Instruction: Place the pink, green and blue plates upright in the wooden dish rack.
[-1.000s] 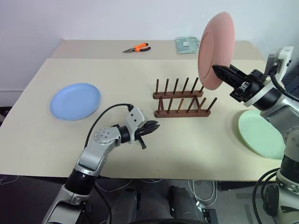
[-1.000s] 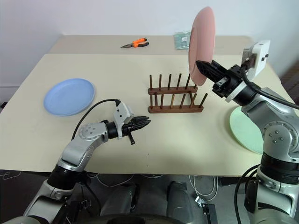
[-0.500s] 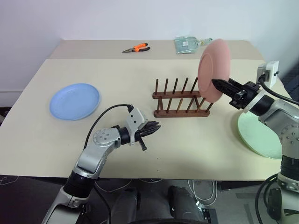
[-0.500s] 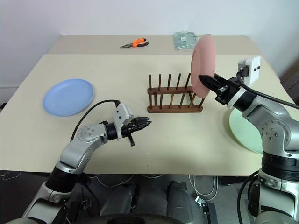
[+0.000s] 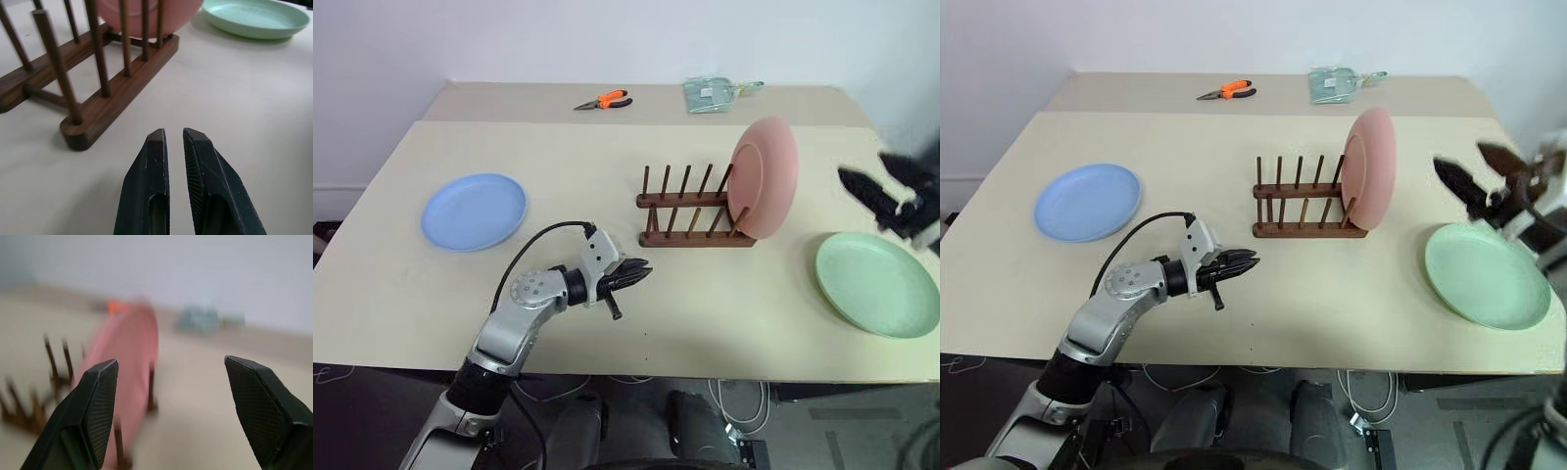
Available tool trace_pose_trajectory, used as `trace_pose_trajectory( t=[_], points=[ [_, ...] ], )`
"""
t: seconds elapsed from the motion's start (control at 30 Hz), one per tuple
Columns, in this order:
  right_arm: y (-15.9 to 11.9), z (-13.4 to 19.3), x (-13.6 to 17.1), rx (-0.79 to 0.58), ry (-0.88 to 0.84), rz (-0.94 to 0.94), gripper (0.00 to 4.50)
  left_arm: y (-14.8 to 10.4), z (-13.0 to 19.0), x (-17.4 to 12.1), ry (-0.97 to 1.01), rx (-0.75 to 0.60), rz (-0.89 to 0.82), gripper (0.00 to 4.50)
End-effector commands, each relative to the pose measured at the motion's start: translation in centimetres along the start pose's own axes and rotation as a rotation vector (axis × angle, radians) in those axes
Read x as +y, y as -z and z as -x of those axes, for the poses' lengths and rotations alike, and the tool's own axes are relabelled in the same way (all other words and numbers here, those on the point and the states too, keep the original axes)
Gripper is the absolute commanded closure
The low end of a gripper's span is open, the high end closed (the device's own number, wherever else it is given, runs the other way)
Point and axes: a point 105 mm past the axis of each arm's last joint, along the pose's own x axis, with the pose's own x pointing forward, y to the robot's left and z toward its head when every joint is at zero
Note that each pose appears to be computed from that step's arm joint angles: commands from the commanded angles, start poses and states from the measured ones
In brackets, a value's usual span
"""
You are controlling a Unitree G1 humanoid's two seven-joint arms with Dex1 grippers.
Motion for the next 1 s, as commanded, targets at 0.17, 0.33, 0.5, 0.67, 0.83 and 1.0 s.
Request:
trace_pose_trajectory(
  t=[0.17, 0.33, 0.5, 0.67, 0.83, 1.0],
  points=[
    [8.3, 0.0, 1.5, 0.359, 0.079, 0.179, 1.00, -0.9, -1.3, -0.6, 0.071, -0.030, -0.039, 3.99],
    [11.4, -0.1, -0.3, 0.476, 0.198, 0.254, 2.26, -1.0, -1.6, -0.8, 0.085, -0.037, -0.040, 3.99],
    [10.9, -0.8, -1.2, 0.438, 0.249, 0.251, 4.43, -0.9, -1.4, -0.8, 0.080, -0.034, -0.042, 3.99],
    [6.7, -1.9, -2.4, 0.255, 0.313, 0.215, 4.43, -0.7, -1.1, -0.6, 0.060, -0.031, -0.041, 3.99],
    [-7.1, -2.2, -2.9, -0.323, 0.291, 0.070, 4.43, -0.3, -0.5, 0.0, 0.030, -0.018, -0.043, 3.99],
    [-16.7, -1.0, 3.2, -0.688, -0.140, -0.123, 4.43, -0.2, 0.1, 1.2, -0.022, -0.016, -0.047, 3.99]
  ],
)
